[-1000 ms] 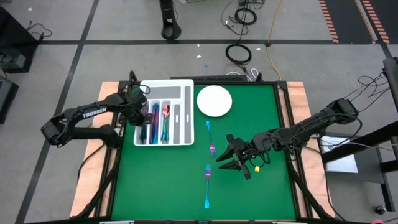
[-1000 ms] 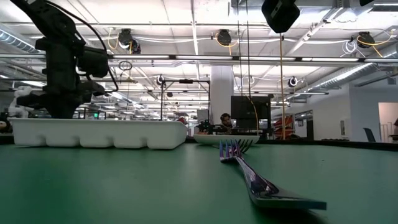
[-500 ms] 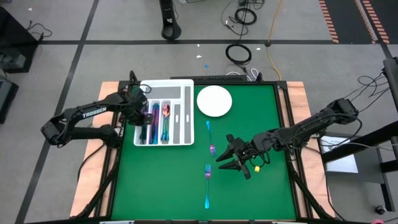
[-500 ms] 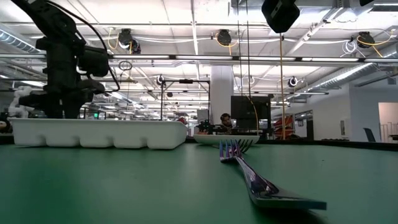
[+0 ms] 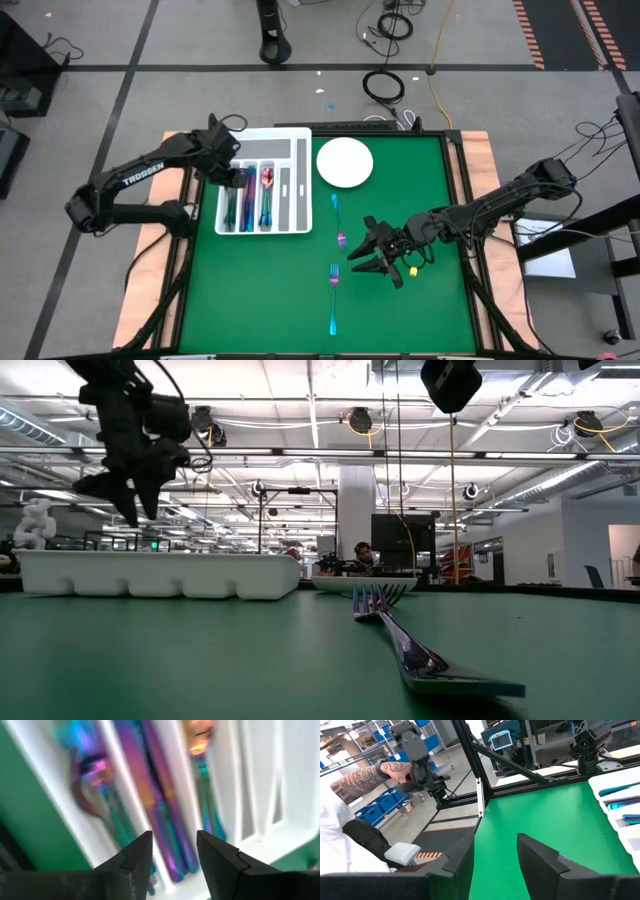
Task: Sort silverware
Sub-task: Put the blue fork into the silverware tray
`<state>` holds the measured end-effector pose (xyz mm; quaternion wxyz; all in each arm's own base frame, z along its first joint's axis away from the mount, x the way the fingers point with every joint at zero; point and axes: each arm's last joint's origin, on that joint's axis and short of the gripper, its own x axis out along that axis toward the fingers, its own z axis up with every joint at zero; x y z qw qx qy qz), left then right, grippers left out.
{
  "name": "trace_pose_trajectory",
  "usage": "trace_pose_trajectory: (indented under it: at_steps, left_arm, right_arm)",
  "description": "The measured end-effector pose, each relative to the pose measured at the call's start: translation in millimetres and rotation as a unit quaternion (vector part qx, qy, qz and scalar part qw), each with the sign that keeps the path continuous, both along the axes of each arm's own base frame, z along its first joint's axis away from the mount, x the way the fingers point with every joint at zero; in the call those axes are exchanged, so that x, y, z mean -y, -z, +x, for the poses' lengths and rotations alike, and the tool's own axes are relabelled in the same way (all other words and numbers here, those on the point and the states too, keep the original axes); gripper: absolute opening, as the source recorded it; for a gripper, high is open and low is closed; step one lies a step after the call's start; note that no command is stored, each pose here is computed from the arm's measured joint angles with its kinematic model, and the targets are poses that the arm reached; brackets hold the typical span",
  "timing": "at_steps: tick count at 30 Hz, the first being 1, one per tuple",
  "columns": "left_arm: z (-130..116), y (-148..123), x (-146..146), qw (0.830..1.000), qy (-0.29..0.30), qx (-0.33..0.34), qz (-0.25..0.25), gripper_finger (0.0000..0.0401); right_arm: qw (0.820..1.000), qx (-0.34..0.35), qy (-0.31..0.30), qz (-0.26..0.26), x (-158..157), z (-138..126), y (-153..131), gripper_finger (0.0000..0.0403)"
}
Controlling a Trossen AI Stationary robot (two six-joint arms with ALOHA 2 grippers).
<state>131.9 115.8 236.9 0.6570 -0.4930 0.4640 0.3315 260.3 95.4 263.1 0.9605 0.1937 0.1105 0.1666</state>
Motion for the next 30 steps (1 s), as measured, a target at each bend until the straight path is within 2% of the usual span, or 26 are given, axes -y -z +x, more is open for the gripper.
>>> trace_pose_trajectory:
  at_steps: [7, 11, 18, 23, 26, 28, 30]
  left_arm:
    - [30, -10, 18, 0.992, 0.086, 0.075, 0.063, 0.0156]
    - [55, -16, 41, 0.972, 0.164, 0.135, 0.103, 0.0156]
    - [92, -34, 98, 0.899, 0.29, 0.253, 0.21, 0.0156]
    - [105, -39, 131, 0.848, 0.357, 0.308, 0.243, 0.0156]
    - [111, -34, 146, 0.821, 0.405, 0.313, 0.252, 0.0156]
    - [116, -29, 156, 0.794, 0.449, 0.312, 0.265, 0.0156]
    - [123, -21, 167, 0.758, 0.499, 0.311, 0.283, 0.0156]
  right_arm:
    - [1.0, -0.014, -0.002, -0.002, 0, -1, 3, 0.0137]
    - [0.999, -0.034, 0.0, -0.001, 0, -1, 6, 0.0137]
    - [0.999, -0.051, 0.004, -0.003, 1, -2, 9, 0.0137]
    - [0.998, -0.062, 0.005, -0.008, 1, -2, 11, 0.0137]
    - [0.997, -0.078, 0.005, -0.013, 1, -3, 15, 0.0137]
    - [0.995, -0.094, 0.006, -0.018, 2, -4, 18, 0.0137]
    - [0.994, -0.105, 0.006, -0.019, 2, -5, 20, 0.0137]
